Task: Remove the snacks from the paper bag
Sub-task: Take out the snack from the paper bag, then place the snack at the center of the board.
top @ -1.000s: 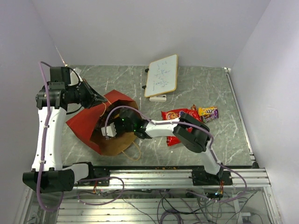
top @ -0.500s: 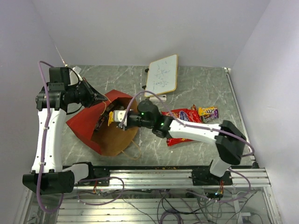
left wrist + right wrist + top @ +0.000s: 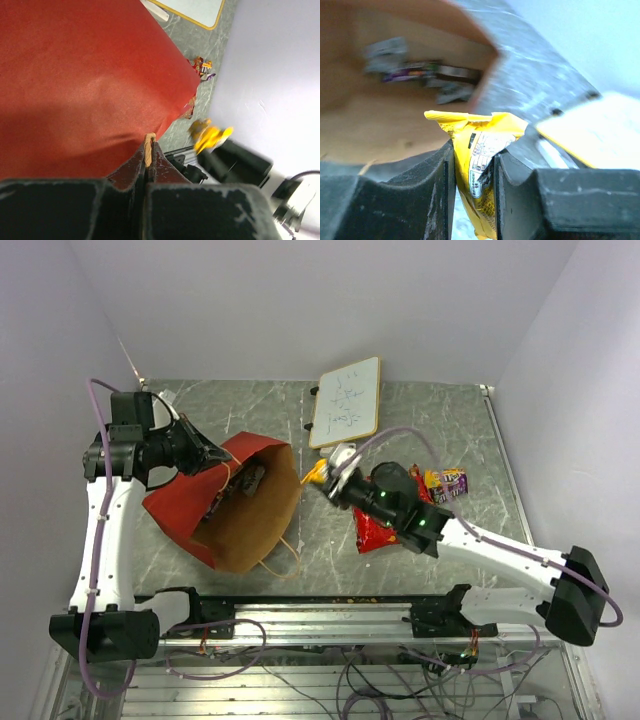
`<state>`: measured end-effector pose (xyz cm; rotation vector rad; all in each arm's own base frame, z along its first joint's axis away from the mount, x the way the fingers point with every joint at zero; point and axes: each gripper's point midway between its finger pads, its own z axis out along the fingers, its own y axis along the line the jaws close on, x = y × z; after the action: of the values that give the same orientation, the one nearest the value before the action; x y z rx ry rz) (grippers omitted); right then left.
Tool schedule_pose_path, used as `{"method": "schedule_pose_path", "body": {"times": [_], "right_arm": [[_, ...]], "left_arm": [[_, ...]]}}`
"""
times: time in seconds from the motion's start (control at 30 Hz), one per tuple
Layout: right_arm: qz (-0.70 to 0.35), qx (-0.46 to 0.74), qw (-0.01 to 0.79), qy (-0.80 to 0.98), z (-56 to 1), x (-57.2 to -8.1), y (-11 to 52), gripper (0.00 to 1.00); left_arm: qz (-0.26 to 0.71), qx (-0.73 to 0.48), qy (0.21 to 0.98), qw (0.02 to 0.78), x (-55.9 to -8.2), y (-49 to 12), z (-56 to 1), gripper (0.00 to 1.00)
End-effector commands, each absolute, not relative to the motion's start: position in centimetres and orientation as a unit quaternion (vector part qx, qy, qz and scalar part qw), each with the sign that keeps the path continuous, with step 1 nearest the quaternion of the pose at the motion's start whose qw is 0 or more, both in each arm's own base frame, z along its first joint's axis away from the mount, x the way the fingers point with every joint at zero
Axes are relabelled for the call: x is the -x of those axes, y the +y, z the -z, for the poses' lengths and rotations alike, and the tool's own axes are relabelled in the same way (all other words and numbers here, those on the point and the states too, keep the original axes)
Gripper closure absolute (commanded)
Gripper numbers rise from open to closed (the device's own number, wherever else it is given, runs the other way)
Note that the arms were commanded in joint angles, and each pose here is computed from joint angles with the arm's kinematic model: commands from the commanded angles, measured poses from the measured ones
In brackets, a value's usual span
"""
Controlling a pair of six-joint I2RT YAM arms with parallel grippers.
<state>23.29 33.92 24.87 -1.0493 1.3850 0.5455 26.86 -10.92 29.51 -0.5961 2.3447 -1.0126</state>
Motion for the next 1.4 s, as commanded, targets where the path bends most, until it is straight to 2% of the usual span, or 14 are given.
{"method": "schedule_pose_path", "body": {"times": [0.0, 0.13, 0.27, 0.43, 0.6, 0.8, 0.93, 1.23, 1.3, 1.37], "right_arm": [[-0.160, 0.219, 0.636, 0.722, -25.7, -30.8, 25.7, 1.00], [-0.076, 0.013, 0.601, 0.795, -24.3, -36.1, 16.8, 1.00], [-0.001, -0.210, 0.516, 0.831, -21.2, -38.1, 7.1, 1.00], [0.021, -0.425, 0.396, 0.813, -15.0, -36.2, -1.1, 1.00], [0.058, -0.574, 0.334, 0.745, -10.6, -31.7, -6.1, 1.00], [0.040, -0.649, 0.349, 0.675, -7.9, -30.5, -8.0, 1.00], [0.017, -0.695, 0.342, 0.633, -6.4, -30.2, -8.1, 0.95], [-0.013, -0.725, 0.338, 0.600, -3.5, -30.9, -7.8, 0.89], [-0.014, -0.727, 0.337, 0.598, -3.2, -31.0, -7.8, 0.84], [-0.018, -0.727, 0.341, 0.596, -3.1, -31.3, -7.8, 0.73]], "left_arm": [[0.377, 0.212, 0.854, 0.288, -27.1, -10.9, -30.3, 0.93], [0.377, 0.208, 0.857, 0.283, -27.5, -11.0, -30.3, 0.93], [0.378, 0.203, 0.859, 0.280, -27.9, -11.0, -31.1, 0.93], [0.383, 0.205, 0.853, 0.288, -27.8, -11.1, -31.2, 0.93], [0.383, 0.202, 0.858, 0.276, -27.5, -11.2, -30.8, 0.93], [0.394, 0.202, 0.855, 0.269, -27.5, -11.6, -30.7, 0.93], [0.387, 0.196, 0.859, 0.271, -27.6, -11.4, -31.1, 0.93], [0.389, 0.192, 0.860, 0.269, -27.3, -11.5, -30.8, 0.93], [0.390, 0.191, 0.860, 0.268, -27.3, -11.5, -30.8, 0.93], [0.392, 0.188, 0.860, 0.268, -27.4, -11.6, -30.9, 0.93]]}}
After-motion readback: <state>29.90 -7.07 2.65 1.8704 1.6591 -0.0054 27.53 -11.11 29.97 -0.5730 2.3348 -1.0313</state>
